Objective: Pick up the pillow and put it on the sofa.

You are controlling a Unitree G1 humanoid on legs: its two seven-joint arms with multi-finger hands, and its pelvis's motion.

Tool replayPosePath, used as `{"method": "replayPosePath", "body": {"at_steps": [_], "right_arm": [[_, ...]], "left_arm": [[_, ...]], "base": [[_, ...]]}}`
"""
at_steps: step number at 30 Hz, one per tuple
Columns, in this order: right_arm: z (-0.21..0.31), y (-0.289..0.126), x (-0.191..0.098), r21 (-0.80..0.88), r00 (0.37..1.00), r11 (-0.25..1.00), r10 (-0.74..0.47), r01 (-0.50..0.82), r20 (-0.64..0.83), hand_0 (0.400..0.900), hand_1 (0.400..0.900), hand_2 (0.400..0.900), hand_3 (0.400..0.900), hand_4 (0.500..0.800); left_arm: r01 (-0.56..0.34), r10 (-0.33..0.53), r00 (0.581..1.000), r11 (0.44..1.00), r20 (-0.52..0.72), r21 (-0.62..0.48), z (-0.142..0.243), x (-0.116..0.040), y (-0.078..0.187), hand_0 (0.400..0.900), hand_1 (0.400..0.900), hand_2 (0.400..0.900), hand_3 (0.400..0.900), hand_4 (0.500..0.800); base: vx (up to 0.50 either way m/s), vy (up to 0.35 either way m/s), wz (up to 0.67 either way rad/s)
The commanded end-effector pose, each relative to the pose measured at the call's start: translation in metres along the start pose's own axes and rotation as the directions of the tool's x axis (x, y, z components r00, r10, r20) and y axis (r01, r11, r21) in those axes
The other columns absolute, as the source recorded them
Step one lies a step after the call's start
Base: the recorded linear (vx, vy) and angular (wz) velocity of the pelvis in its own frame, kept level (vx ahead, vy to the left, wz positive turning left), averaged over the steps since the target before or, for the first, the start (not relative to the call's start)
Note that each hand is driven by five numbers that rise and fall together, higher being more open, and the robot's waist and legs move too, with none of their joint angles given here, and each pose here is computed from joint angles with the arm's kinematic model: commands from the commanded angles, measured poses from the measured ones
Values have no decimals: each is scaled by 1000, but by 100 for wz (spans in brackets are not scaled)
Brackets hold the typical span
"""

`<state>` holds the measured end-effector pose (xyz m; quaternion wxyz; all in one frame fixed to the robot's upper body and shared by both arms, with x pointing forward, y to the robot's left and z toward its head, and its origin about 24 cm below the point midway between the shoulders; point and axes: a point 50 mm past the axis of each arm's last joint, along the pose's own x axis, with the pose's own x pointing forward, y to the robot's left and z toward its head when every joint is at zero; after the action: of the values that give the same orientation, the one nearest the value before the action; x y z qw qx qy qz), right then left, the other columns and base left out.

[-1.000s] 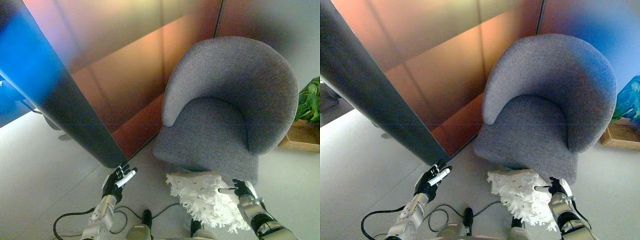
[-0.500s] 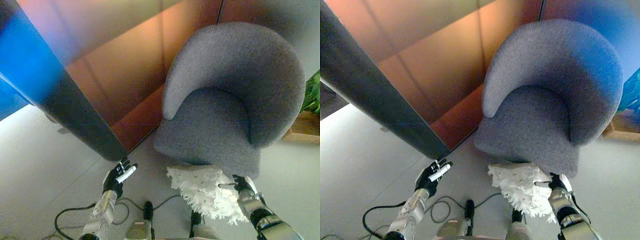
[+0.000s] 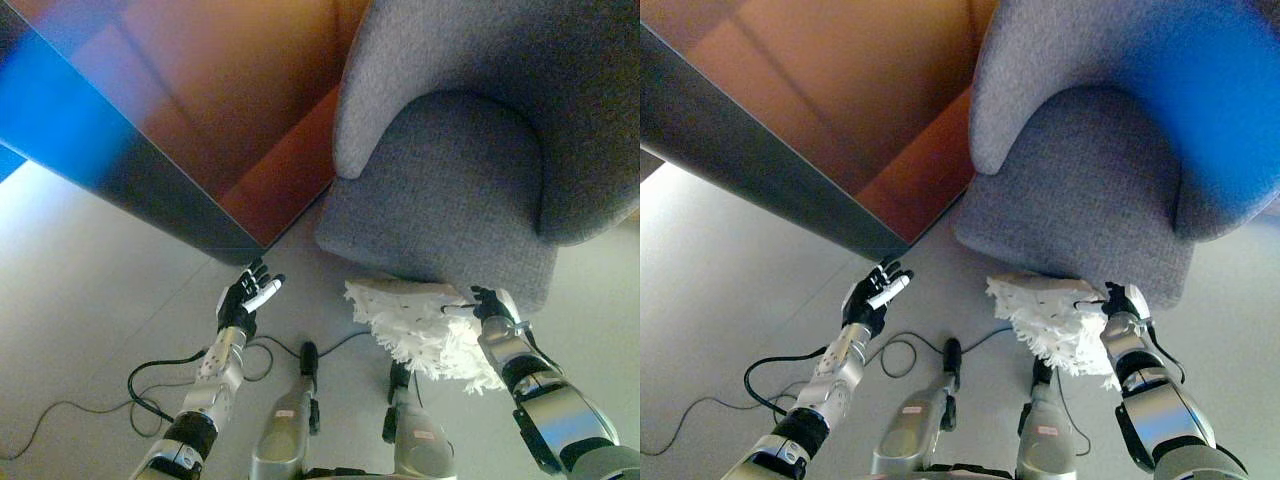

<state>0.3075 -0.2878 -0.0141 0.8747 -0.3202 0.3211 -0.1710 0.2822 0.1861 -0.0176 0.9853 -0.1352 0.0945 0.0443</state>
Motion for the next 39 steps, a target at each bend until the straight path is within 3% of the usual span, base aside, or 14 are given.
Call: {"method": "replayPosePath", "body": {"at_steps": [1,39], "right_arm": [[31,-45,8,-21,989,991,-128,130,78,900,900,900,900,800],[73,-80,8,-178,992,977,-113,121,56,900,900,900,900,800]], "left_arm": [[76,-75,971,997,228,4,48,9,-13,900,900,900,900,800],[137,-129,908,990,399,7,100,19,-41,900,900,900,900,800]], "base": [[-66,-4,-2],[-8,-2,0]]}}
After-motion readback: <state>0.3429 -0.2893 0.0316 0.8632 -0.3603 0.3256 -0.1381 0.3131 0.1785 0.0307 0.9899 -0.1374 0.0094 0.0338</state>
